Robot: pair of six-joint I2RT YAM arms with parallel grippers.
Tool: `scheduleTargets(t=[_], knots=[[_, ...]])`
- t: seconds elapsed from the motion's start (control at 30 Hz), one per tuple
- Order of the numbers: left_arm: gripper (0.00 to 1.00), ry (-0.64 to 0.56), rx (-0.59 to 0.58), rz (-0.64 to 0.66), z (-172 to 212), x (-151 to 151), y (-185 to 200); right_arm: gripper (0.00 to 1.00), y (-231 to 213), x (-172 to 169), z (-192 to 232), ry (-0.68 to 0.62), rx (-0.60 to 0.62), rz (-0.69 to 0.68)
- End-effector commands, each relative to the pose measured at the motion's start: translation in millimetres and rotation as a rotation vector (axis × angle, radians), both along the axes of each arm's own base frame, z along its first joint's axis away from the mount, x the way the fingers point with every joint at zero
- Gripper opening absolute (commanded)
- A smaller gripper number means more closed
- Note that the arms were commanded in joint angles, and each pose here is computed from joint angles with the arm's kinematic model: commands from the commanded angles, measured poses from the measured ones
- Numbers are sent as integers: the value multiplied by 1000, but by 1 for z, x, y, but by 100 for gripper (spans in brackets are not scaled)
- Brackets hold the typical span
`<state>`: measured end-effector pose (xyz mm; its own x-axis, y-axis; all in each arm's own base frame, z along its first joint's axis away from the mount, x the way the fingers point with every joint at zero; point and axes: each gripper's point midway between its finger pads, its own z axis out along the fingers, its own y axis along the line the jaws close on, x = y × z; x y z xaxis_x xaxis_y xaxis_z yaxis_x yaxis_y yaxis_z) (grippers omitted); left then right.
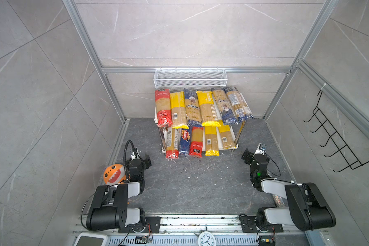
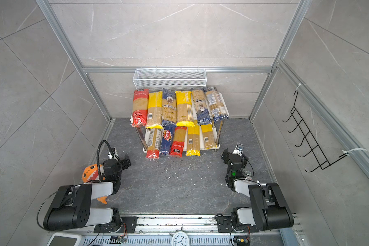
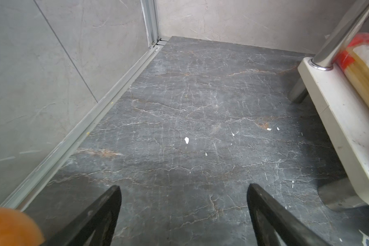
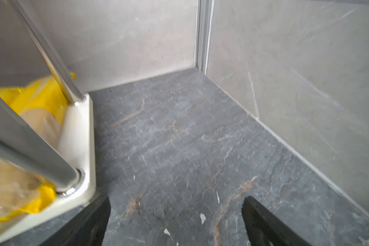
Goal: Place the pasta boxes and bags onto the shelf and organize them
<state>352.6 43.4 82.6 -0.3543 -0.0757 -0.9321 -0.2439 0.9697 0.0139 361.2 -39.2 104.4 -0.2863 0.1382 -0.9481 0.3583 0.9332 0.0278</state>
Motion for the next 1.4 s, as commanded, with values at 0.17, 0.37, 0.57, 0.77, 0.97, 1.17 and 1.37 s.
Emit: scheduleTargets(t=[0.17, 0.37, 0.57, 0.77, 0.97, 1.17, 1.37], knots=[[94, -34, 19, -68, 7, 25, -7, 100, 19, 16, 5, -27, -25, 134], [95, 0, -2, -82, 5, 31, -8, 100, 21, 22, -5, -28, -31, 143], [95, 15, -14, -158, 3, 34, -18, 100, 20, 21, -6, -9, -28, 139], [96, 16, -19, -164, 3, 34, -18, 100, 20, 21, -5, -14, -36, 138], [100, 14, -19, -164, 3, 33, -18, 100, 23, 21, -5, -10, -49, 150], [100, 11, -18, -165, 4, 33, -18, 100, 23, 22, -4, -12, -50, 149], [100, 13, -19, -163, 3, 33, -18, 100, 23, 22, -4, -11, -50, 149]])
